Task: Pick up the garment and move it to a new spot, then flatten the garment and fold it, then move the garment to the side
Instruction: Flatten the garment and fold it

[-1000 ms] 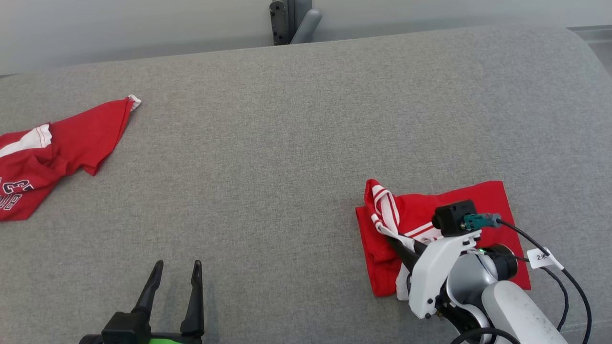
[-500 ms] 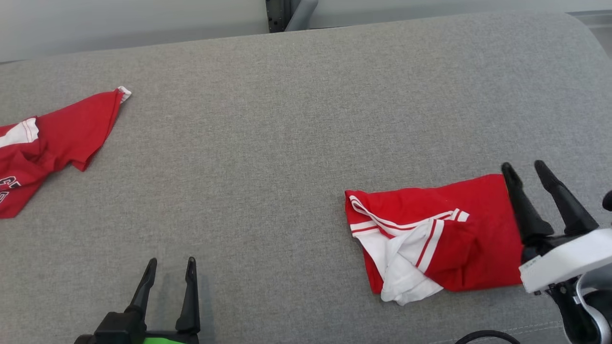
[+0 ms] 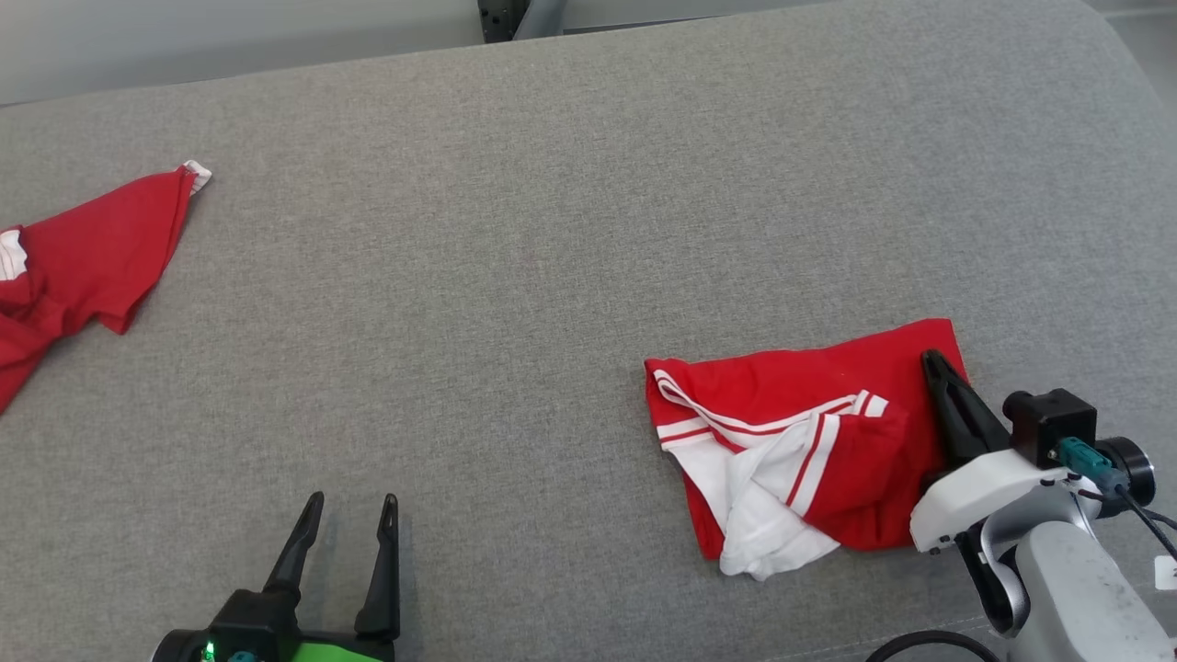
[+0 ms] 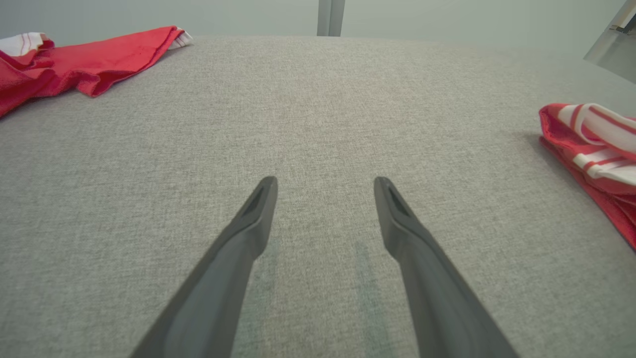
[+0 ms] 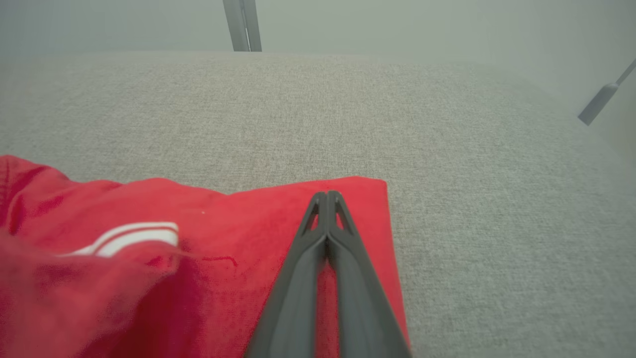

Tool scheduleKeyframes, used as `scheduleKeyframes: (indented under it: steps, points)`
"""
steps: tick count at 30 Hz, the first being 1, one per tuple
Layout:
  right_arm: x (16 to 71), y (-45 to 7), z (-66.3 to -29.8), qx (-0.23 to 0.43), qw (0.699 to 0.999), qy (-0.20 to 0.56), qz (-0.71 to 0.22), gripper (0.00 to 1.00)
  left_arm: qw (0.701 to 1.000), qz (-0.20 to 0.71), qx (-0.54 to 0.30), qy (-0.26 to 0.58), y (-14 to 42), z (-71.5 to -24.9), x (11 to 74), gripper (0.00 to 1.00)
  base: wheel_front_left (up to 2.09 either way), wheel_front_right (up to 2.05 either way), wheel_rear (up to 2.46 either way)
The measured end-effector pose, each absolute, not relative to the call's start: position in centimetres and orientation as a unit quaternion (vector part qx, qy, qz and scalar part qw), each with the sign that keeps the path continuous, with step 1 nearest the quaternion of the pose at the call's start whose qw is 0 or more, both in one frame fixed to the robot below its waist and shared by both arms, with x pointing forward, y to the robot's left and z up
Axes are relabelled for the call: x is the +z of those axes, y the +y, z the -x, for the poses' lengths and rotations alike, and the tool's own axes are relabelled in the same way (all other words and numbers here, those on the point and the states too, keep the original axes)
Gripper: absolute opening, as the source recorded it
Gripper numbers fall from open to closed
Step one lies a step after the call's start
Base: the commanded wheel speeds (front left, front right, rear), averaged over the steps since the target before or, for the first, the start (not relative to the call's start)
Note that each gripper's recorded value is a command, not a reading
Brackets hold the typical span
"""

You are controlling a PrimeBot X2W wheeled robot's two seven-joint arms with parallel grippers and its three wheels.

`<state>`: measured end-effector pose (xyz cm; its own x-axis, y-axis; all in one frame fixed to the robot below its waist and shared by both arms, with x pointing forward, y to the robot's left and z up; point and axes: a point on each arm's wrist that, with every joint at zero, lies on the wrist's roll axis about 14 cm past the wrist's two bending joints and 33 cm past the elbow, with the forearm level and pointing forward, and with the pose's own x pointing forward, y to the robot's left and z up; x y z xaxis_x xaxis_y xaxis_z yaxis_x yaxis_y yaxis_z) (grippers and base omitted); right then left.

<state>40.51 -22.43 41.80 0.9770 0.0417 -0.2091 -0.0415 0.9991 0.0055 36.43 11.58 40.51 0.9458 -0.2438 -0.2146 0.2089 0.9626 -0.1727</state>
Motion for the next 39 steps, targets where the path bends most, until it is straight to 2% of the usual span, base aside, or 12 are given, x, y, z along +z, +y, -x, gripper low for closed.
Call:
scheduleKeyframes:
  steps: [3, 9, 13, 16, 25, 31, 36, 37, 38, 39]
  points:
    - [41.8, -20.8, -41.2, 0.048, 0.993, 0.103, 0.015, 0.00, 0.984, 0.072, -0.111, 0.118, 11.9, -36.4, 40.5, 1.00, 0.00, 0.00, 0.00]
    - [40.0, -16.8, -39.9, 0.116, 0.985, 0.128, 0.029, 0.00, 0.986, 0.072, -0.094, 0.117, 13.0, -36.1, 40.6, 1.00, 0.00, 0.00, 0.00]
    - [40.8, -14.5, -39.4, 0.163, 0.979, 0.114, 0.041, 0.00, 0.987, 0.074, -0.084, 0.117, 13.6, -35.7, 40.6, 1.00, 0.00, 0.00, 0.00]
    - [41.5, -12.6, -38.4, 0.203, 0.973, 0.101, 0.049, 0.00, 0.987, 0.075, -0.078, 0.115, 13.9, -35.5, 40.8, 1.00, 0.00, 0.00, 0.00]
    - [39.2, -8.2, -35.2, 0.290, 0.945, 0.137, 0.056, 0.00, 0.987, 0.087, -0.070, 0.113, 14.1, -35.3, 41.0, 1.00, 0.00, 0.00, 0.00]
    - [39.4, -6.4, -35.0, 0.311, 0.940, 0.134, 0.047, 0.00, 0.987, 0.091, -0.065, 0.111, 14.0, -35.2, 41.1, 1.00, 0.00, 0.00, 0.00]
    - [41.3, -7.3, -36.5, 0.285, 0.952, 0.103, 0.040, 0.00, 0.989, 0.094, -0.058, 0.102, 14.4, -35.2, 41.7, 1.00, 0.00, 0.00, 0.00]
    - [42.7, -8.0, -37.4, 0.267, 0.960, 0.081, 0.035, 0.33, 0.989, 0.094, -0.055, 0.096, 14.6, -35.3, 42.0, 1.00, 0.00, 0.00, 0.00]
    - [42.7, -8.0, -37.4, 0.267, 0.960, 0.081, 0.035, 0.84, 0.989, 0.094, -0.055, 0.096, 14.6, -35.3, 42.0, 1.00, 0.00, 0.00, 0.00]
    - [44.2, -9.0, -38.2, 0.243, 0.968, 0.058, 0.027, 1.00, 0.990, 0.093, -0.053, 0.090, 14.8, -35.4, 42.4, 1.00, 0.00, 0.00, 0.00]
